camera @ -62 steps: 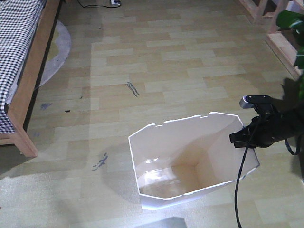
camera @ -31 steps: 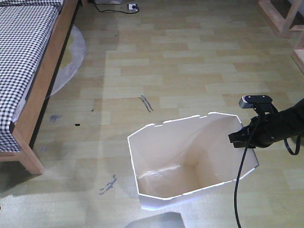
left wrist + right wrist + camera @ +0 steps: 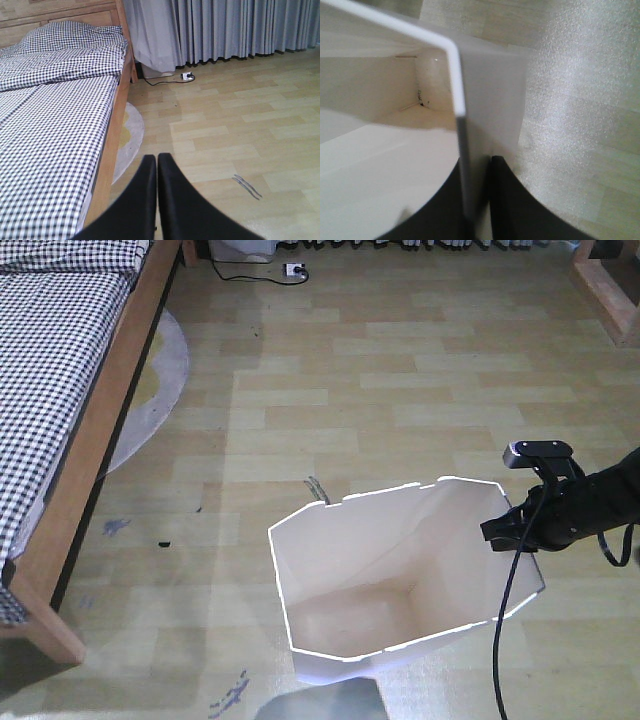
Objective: Move trash bin to bedside with robot
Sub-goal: 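Drive the base alongside the bed toward the curtains, carrying the bin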
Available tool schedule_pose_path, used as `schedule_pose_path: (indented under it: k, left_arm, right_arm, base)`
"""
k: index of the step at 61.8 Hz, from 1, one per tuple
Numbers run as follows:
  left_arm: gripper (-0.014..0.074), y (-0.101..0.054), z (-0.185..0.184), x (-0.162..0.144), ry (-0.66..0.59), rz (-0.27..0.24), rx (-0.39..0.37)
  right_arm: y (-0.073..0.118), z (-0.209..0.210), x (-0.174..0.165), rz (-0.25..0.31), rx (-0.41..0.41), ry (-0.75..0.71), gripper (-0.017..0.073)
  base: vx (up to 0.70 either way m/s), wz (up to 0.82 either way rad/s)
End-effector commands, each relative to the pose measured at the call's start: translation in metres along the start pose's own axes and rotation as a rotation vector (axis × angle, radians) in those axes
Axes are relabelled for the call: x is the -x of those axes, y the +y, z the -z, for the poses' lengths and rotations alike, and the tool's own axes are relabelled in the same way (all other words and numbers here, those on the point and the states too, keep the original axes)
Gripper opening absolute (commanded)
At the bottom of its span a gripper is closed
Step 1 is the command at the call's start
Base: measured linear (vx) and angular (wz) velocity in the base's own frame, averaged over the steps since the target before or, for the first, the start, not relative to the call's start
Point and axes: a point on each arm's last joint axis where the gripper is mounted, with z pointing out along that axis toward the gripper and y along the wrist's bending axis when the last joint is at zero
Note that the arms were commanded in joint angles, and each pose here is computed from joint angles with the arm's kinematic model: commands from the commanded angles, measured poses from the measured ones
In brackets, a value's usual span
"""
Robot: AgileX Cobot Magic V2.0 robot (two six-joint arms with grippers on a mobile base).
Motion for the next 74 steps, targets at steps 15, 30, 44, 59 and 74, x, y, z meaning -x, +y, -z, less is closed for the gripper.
schedule_pose_path:
  k: [15,30,44,59,74]
  left_arm:
    - [-0.0006,-0.0016,-0.0016,-0.002,-0.056,0.011,-0.012]
    - [-0.0006,-0.0016,-0.0016,-0.002,-0.056,0.011,-0.012]
    - [-0.0006,-0.0016,-0.0016,-0.002,-0.056,0.011,-0.012]
    - [-0.0006,-0.0016,-0.0016,-0.002,-0.056,0.011,-0.012]
    - [-0.0006,-0.0016,-0.0016,-0.002,-0.056,0.011,-0.012]
  right_arm:
    - [0.0126,0.0215,0.0158,-0.062,0.077,-0.089,-0.0007]
    - [0.0126,0.0215,0.0158,-0.062,0.077,-0.089,-0.0007]
    - [0.0126,0.0215,0.0158,-0.062,0.077,-0.089,-0.0007]
    - [0.0126,0.0215,0.0158,-0.062,0.077,-0.089,-0.0007]
    - [0.0126,0.0215,0.0158,-0.062,0.077,-0.089,-0.0007]
  base:
    - [0.33,-0.01]
    - [0.33,-0.01]
    - [0.34,0.03]
    - [0.35,0.08]
    - [0.34,0.08]
